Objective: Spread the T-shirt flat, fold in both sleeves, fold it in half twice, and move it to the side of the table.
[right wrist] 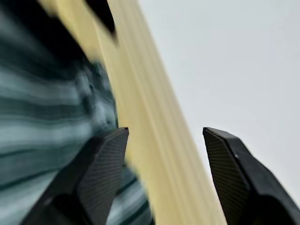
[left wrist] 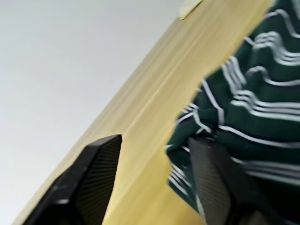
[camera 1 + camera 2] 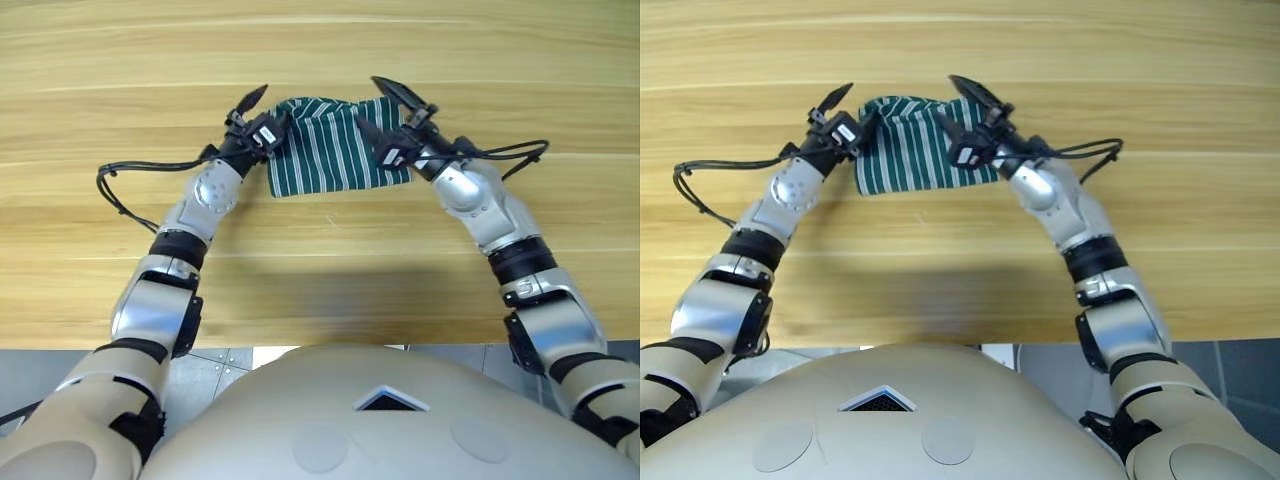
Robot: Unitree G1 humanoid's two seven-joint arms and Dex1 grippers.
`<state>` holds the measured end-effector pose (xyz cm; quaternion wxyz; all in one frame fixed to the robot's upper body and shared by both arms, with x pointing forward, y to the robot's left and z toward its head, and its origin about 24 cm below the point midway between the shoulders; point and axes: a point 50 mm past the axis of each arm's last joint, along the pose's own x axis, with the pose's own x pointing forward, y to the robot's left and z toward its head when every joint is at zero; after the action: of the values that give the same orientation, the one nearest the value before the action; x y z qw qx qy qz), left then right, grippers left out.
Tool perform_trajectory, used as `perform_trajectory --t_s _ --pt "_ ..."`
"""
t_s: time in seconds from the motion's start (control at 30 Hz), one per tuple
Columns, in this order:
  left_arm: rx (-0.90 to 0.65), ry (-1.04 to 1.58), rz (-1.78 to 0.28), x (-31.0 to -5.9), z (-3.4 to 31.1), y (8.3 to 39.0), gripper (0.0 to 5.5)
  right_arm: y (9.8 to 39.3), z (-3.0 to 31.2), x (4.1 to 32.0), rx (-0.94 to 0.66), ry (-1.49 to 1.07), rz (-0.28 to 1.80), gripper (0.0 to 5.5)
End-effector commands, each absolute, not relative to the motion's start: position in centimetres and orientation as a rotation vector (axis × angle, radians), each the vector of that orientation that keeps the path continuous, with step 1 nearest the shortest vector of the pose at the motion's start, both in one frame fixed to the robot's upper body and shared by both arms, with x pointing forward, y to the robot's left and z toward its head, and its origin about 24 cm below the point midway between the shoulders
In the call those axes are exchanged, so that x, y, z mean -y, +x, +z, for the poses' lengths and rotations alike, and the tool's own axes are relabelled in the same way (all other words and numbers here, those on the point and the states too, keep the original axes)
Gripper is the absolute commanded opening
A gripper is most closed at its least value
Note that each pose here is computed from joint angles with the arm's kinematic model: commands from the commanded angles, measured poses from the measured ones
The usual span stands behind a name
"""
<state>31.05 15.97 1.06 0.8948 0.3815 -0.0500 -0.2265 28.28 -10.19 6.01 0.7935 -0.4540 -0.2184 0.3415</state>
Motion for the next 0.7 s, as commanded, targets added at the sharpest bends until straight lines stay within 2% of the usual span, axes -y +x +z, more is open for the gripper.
perform_trajectory --t_s 0.03,0.2,0.3,0.4,0.57,0.7 --pt "0.136 0.809 -0.331 -16.4 2.8 33.3 3.34 27.3 6.6 7.7 0.532 -0.990 0.852 2.88" --pt "0.119 0.766 -0.208 -16.6 3.4 34.6 4.18 28.8 5.3 6.0 0.452 -0.935 0.900 2.88" --pt "0.099 0.715 -0.143 -17.1 3.4 34.9 4.20 32.1 4.3 6.8 0.318 -0.952 0.803 2.88" --pt "0.082 0.673 -0.088 -17.7 3.2 34.8 4.20 34.0 4.2 7.8 0.232 -0.938 0.714 2.88" --pt "0.042 0.577 0.025 -19.8 2.3 33.9 4.20 35.8 4.1 9.3 0.113 -0.912 0.567 2.88" --pt "0.071 0.501 0.124 -21.6 2.6 33.2 4.20 36.4 3.9 10.6 0.048 -0.927 0.483 2.88"
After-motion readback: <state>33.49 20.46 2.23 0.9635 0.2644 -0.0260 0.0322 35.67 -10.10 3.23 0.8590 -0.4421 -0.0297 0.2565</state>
